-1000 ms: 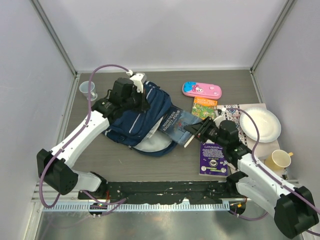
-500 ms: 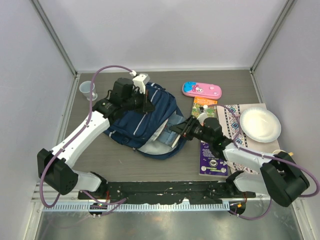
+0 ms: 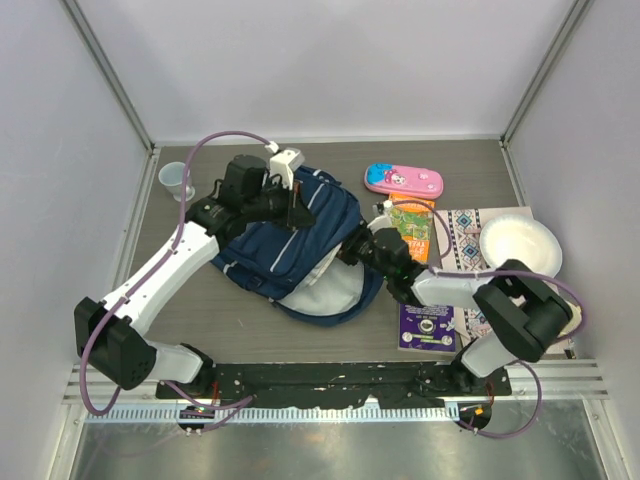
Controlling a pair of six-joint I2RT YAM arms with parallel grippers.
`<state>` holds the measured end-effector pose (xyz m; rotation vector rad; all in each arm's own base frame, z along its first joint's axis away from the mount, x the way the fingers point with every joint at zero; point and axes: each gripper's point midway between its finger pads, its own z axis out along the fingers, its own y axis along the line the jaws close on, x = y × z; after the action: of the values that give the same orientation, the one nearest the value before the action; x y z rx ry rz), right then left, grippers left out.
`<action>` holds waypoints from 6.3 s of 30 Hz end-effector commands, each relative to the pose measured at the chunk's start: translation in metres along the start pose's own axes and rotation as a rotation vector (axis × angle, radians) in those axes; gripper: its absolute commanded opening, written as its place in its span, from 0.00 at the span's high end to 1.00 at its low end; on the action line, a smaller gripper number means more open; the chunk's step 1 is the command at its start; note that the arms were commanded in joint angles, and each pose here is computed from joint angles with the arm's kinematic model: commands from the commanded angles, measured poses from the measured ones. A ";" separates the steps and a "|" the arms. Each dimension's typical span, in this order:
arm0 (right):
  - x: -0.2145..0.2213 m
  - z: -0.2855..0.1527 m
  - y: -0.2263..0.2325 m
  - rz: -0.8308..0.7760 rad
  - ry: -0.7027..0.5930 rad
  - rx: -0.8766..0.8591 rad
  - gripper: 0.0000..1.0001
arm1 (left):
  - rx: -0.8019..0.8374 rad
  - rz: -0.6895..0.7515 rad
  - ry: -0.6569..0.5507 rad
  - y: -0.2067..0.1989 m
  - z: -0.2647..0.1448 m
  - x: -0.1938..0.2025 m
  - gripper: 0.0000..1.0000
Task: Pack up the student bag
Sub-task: Place the book in the student bag, then pick up the book from the center of the board.
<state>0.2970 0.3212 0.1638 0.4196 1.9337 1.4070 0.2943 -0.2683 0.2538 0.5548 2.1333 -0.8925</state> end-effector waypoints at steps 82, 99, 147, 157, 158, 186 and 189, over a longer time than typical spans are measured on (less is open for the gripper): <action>0.016 -0.039 -0.026 -0.404 0.114 0.207 0.14 | -0.151 -0.002 0.021 0.068 -0.051 0.024 1.00; -0.081 -0.117 -0.041 -0.672 -0.176 0.565 0.05 | -0.238 -0.037 0.123 0.085 -0.056 0.062 1.00; -0.047 -0.214 -0.193 -0.013 -0.221 0.978 0.26 | 0.261 -0.129 0.227 -0.080 0.094 0.096 0.01; -0.039 -0.196 -0.184 -0.031 -0.139 0.882 0.34 | 0.197 -0.241 0.369 -0.064 0.129 0.147 0.04; -0.039 -0.195 -0.183 -0.047 -0.134 0.878 0.33 | 0.200 -0.249 0.377 -0.066 0.131 0.150 0.04; -0.014 -0.176 -0.140 -0.105 0.060 0.644 0.52 | 0.254 -0.295 0.392 -0.089 0.192 0.157 0.13; -0.014 -0.171 -0.136 -0.107 0.064 0.612 0.68 | 0.256 -0.298 0.392 -0.089 0.191 0.157 0.13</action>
<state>0.1828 0.1134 0.0351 0.6411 2.5082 0.5152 0.2327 -0.4334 0.0550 0.5170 2.6033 -1.2168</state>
